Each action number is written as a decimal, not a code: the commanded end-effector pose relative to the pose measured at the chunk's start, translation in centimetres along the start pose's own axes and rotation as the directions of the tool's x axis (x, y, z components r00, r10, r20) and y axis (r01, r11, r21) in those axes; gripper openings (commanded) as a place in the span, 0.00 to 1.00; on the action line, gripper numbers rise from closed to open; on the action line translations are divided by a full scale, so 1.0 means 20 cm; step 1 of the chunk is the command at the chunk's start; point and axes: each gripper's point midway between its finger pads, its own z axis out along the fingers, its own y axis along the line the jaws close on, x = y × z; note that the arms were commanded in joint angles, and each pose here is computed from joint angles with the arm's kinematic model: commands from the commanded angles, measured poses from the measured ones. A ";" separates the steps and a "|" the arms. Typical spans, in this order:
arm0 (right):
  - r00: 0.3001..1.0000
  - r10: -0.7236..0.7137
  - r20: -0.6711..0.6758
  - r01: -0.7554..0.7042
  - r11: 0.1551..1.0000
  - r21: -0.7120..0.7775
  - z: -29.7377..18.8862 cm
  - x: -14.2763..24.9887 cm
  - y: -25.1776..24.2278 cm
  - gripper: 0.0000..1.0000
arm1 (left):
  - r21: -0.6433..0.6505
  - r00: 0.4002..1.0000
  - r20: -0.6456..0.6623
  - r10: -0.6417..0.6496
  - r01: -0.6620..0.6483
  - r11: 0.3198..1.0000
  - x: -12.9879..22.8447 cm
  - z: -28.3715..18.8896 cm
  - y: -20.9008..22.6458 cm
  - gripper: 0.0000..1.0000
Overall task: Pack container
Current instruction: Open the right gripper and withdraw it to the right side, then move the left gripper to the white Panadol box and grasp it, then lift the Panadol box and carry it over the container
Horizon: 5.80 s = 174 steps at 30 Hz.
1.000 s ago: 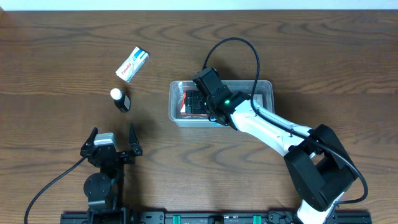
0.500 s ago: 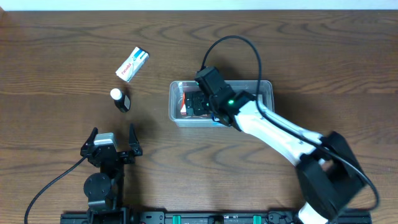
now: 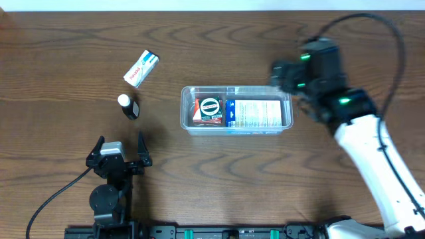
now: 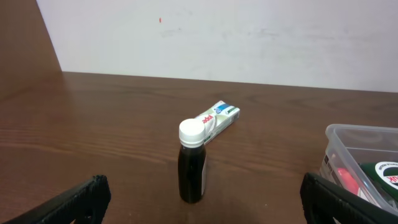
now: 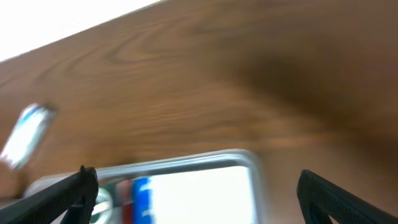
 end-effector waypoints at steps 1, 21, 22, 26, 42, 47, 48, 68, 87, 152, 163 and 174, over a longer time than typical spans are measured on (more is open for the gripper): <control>0.992 0.129 0.004 -0.129 0.985 0.115 0.00 -0.06 -0.26 0.99 | -0.014 0.999 -0.048 0.002 -0.003 1.000 0.08 0.00 0.02 0.98; 0.907 0.421 -0.004 -0.382 0.826 0.414 -0.09 0.00 -0.98 0.99 | -0.017 0.999 -0.048 0.001 -0.002 1.000 0.08 0.00 0.02 0.98; 0.907 0.421 -0.003 -0.382 0.826 0.414 -0.09 -0.01 -0.98 0.99 | -0.017 0.999 -0.048 -0.007 0.006 1.000 0.08 0.00 0.02 0.98; 0.907 0.421 -0.003 -0.382 0.826 0.414 -0.09 -0.01 -0.98 0.99 | -0.017 0.993 -0.042 -0.108 0.108 0.994 0.07 0.00 0.01 0.98; 0.907 0.421 -0.003 -0.382 0.826 0.414 -0.09 -0.01 -0.98 0.99 | 0.140 0.908 -0.394 -0.145 0.215 0.966 -0.29 0.06 -0.20 0.98; 0.907 0.421 -0.003 -0.382 0.826 0.414 -0.09 -0.01 -0.98 0.99 | 0.145 0.772 -0.636 -0.016 0.140 0.979 -0.39 0.21 -0.21 0.98; 0.907 0.421 -0.003 -0.382 0.826 0.414 -0.09 -0.01 -0.98 0.99 | 0.151 0.738 -0.675 0.006 0.131 0.980 -0.40 0.25 -0.21 0.98; 0.907 0.421 -0.003 -0.382 0.826 0.414 -0.09 -0.01 -0.98 0.99 | 0.197 0.621 -0.758 0.200 -0.074 0.978 0.00 1.16 -0.08 0.98; 0.907 0.421 -0.003 -0.382 0.826 0.414 -0.09 -0.01 -0.98 0.99 | 0.296 0.563 -0.773 0.293 -0.089 0.951 0.36 1.30 -0.10 0.98; 0.907 0.421 -0.003 -0.382 0.826 0.414 -0.09 -0.01 -0.98 0.99 | 0.294 0.512 -0.799 0.316 -0.126 0.948 0.58 1.33 -0.13 0.58; 0.907 0.421 -0.003 -0.382 0.826 0.414 -0.09 -0.01 -0.98 0.99 | 0.277 0.515 -0.805 0.294 -0.113 0.954 0.58 1.32 -0.14 0.39; 0.907 0.421 -0.003 -0.382 0.826 0.414 -0.09 -0.01 -0.98 0.99 | 0.291 0.633 -0.705 0.320 -0.153 0.944 0.21 1.35 -0.23 0.39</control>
